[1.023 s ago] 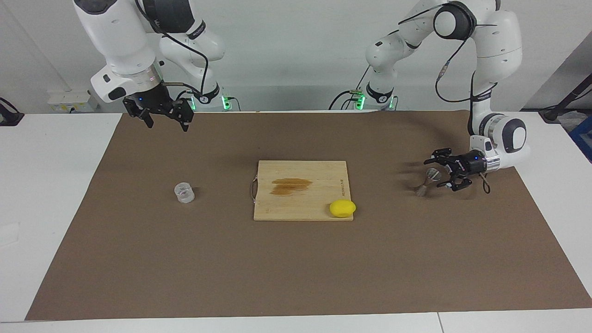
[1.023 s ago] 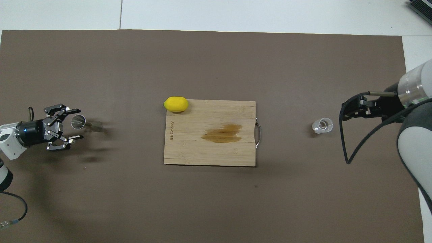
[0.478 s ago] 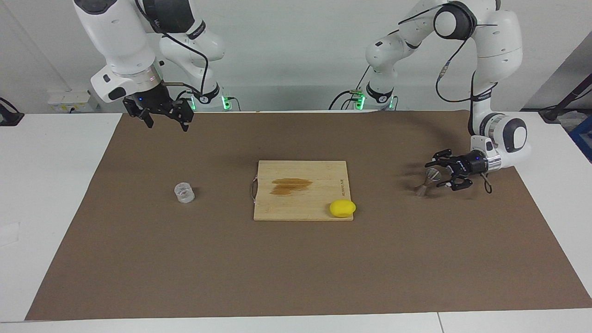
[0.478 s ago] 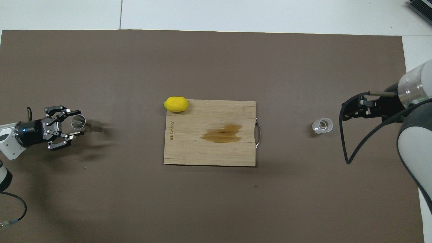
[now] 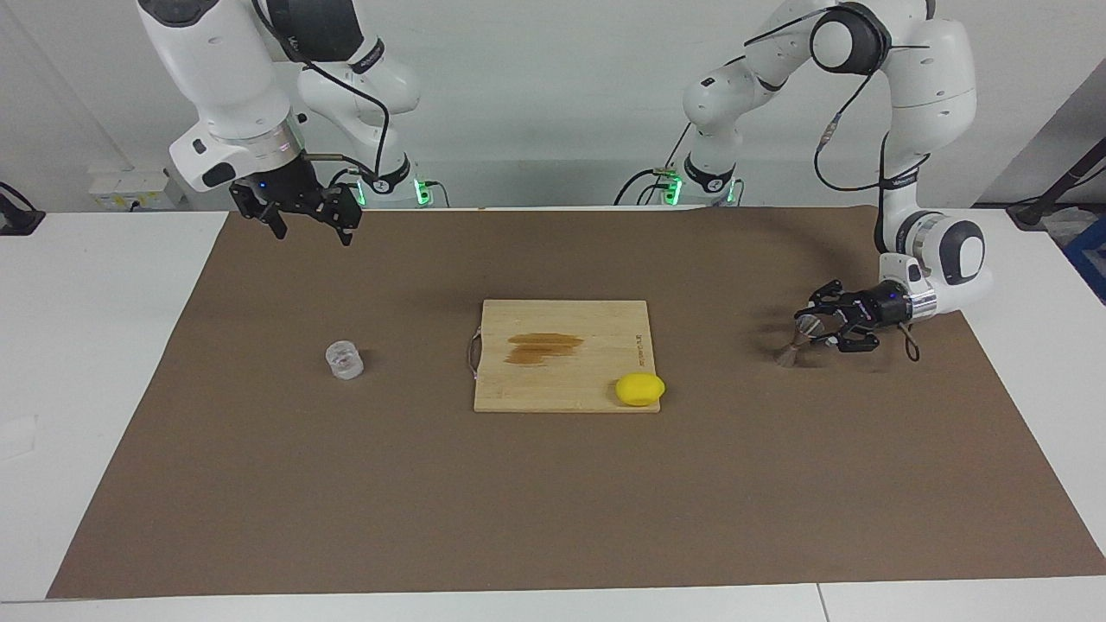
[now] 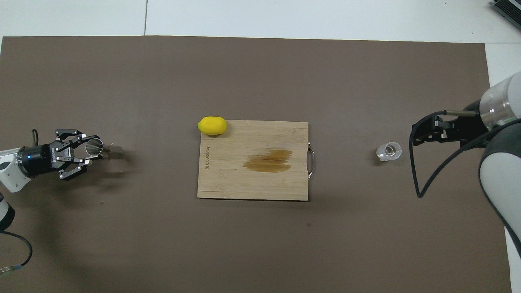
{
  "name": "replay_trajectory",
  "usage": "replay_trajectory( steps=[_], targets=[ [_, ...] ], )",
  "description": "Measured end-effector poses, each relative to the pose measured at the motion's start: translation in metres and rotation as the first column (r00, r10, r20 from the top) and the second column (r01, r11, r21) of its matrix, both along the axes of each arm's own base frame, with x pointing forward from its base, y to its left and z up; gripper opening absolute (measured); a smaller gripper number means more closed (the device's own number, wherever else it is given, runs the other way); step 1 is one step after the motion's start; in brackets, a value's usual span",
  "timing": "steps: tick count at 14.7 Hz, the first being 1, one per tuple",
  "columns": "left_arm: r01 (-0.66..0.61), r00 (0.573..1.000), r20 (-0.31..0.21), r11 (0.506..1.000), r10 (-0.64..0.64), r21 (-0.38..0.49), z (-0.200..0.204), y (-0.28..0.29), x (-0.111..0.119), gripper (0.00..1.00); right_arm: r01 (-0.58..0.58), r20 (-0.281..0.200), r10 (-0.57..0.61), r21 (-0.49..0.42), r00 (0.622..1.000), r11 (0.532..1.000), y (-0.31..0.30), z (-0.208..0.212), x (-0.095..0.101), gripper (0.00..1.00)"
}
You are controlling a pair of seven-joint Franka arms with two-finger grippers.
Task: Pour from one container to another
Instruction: 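Close the left gripper around the small metal cup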
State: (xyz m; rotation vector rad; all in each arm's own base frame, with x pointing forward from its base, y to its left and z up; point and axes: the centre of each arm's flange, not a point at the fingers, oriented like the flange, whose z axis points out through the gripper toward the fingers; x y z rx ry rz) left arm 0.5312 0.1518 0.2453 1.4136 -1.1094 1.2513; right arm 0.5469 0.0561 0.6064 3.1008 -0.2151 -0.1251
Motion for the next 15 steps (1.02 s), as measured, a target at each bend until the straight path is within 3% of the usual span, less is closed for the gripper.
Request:
replay_trajectory(
  steps=[15],
  targets=[
    [0.014,1.0,-0.002,1.0,-0.014,-0.02,0.003,-0.019,0.008,0.51,0.0,0.0,0.0,0.0,1.0,1.0,0.0,0.0,0.0,1.0]
  ],
)
